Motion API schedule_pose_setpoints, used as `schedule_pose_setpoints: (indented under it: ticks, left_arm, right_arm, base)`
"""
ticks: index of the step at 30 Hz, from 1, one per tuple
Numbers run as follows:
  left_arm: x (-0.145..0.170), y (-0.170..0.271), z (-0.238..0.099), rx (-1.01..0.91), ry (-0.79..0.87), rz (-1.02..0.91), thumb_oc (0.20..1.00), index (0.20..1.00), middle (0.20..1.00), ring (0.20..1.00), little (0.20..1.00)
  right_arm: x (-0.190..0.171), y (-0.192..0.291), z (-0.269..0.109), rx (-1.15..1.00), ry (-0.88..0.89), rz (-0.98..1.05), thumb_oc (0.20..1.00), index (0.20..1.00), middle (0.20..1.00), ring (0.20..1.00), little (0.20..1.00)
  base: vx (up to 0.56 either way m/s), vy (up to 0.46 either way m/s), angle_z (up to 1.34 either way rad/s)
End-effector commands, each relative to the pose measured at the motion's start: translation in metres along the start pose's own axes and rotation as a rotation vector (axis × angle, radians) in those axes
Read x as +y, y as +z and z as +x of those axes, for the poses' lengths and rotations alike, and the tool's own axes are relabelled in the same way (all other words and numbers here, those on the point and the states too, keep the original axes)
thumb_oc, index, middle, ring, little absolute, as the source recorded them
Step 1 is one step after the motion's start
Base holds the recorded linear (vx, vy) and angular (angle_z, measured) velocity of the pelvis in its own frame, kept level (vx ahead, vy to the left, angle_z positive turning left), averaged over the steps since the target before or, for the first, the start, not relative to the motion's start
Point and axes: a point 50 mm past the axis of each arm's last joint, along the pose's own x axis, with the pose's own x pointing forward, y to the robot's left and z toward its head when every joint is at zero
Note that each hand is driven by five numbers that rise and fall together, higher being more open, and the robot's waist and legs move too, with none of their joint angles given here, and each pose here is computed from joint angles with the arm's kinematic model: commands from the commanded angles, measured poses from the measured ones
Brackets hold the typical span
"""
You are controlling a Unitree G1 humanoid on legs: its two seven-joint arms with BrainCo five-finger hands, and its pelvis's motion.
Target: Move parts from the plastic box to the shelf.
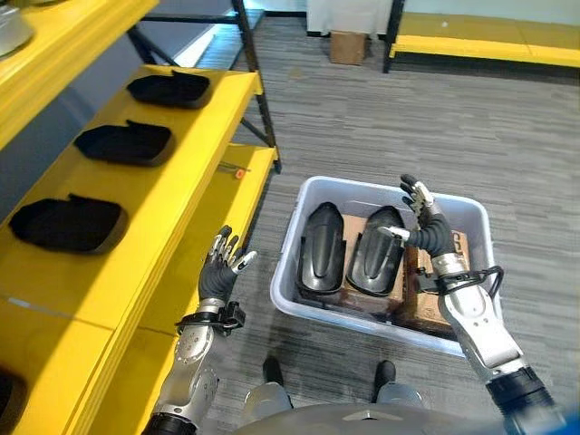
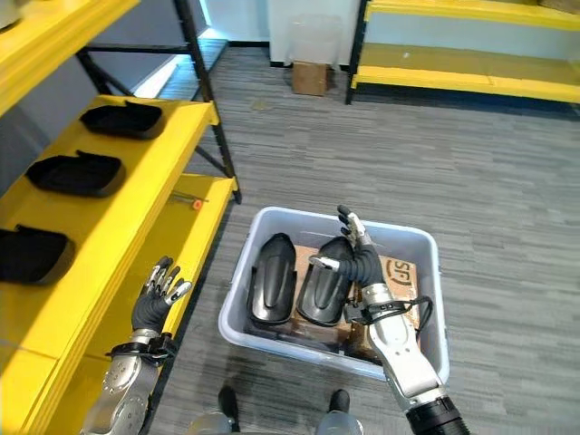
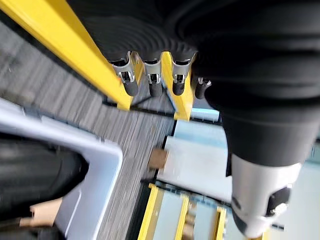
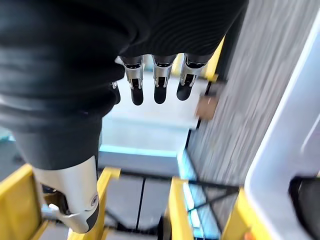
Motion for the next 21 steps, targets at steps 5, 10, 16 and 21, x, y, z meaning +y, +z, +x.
schedule_pose_setpoints:
  ticks: [5, 10, 16, 21]
  left_arm:
    - [-0.004, 0.028, 0.010, -0.123, -0.068, 0.034, 1.000, 1.000, 1.000, 1.000, 1.000]
    - [-0.010, 0.031, 0.014, -0.142, -0.087, 0.026, 1.000, 1.000, 1.000, 1.000, 1.000]
    - [-0.023, 0.036, 0.021, -0.168, -0.109, -0.009, 1.000, 1.000, 1.000, 1.000, 1.000]
    - [-0.035, 0.043, 0.029, -0.202, -0.168, -0.006, 1.000, 1.000, 1.000, 1.000, 1.000]
  right_arm:
    - [-0.005, 0.034, 0.007, -0.178, -0.043, 0.058, 1.000, 1.000, 1.000, 1.000, 1.000]
    - [-0.010, 0.034, 0.010, -0.183, -0.041, 0.026, 1.000, 1.000, 1.000, 1.000, 1.000]
    - [0.013, 0.041, 0.037, -0.222, -0.019, 0.092, 1.000, 1.000, 1.000, 1.000, 1.000]
    - [0.018, 0.035, 0.040, -0.190, -0.002, 0.084, 1.000, 1.000, 1.000, 1.000, 1.000]
  base:
    - [0.03, -0.142, -0.13]
    - [-0.08, -0.180, -0.08]
    - [-0.02, 0.136, -0.27]
    - [-0.02, 0.315, -0.55]
